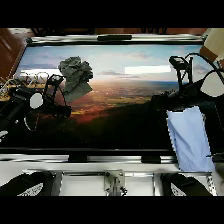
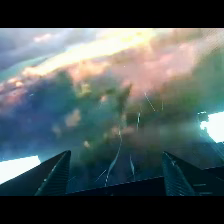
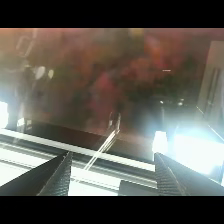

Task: Fold the shirts.

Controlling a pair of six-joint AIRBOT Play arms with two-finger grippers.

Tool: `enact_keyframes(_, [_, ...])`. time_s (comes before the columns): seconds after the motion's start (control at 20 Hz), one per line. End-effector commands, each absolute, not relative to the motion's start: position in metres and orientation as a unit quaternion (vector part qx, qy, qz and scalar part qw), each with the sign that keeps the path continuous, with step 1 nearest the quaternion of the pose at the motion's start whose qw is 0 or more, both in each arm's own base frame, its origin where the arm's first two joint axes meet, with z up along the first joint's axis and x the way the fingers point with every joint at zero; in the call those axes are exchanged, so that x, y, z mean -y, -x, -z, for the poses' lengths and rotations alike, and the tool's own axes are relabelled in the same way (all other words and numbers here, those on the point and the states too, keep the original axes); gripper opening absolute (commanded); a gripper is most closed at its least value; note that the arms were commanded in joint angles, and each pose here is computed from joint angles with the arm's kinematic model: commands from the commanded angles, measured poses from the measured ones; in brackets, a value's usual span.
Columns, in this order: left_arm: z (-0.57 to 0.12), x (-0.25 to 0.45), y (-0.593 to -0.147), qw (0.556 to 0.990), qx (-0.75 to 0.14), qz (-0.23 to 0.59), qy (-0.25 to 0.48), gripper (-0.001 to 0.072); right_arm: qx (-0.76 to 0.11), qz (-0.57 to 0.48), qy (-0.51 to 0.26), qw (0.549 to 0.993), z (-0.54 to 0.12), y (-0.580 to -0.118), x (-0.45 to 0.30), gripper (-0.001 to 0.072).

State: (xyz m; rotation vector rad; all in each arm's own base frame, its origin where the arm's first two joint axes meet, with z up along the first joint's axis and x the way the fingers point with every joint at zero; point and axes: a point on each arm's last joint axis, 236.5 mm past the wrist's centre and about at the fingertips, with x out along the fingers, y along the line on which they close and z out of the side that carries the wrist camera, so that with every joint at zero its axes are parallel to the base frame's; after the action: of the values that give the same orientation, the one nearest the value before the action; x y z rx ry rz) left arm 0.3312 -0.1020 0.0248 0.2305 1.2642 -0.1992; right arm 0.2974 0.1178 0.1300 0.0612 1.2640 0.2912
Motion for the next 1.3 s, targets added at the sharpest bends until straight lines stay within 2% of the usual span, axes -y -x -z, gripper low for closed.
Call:
enact_keyframes(0.0, [-0.025, 0.102, -0.331, 0.796, -0.588, 0.093, -0.108, 0.0674, -0.589, -0.135, -0.029, 0.796, -0.13, -0.297, -0.118, 0.0628])
enact_keyframes(0.7, [-0.025, 0.102, -0.331, 0.796, -0.588, 0.093, -0.108, 0.0674, -0.586, -0.135, -0.029, 0.799, -0.13, -0.299, -0.118, 0.0628])
enact_keyframes(0.85, [-0.025, 0.103, -0.331, 0.796, -0.588, 0.094, -0.106, 0.0674, -0.534, -0.143, -0.03, 0.833, -0.142, -0.325, -0.123, 0.0628])
enact_keyframes(1.0, [-0.025, 0.12, -0.327, 0.794, -0.592, 0.116, -0.074, 0.0674, -0.506, -0.146, -0.038, 0.849, -0.149, -0.339, -0.126, 0.0628])
enact_keyframes(1.25, [-0.032, 0.138, -0.347, 0.821, -0.554, 0.133, -0.047, 0.0674, -0.444, -0.148, -0.051, 0.882, -0.168, -0.366, -0.131, 0.0628])
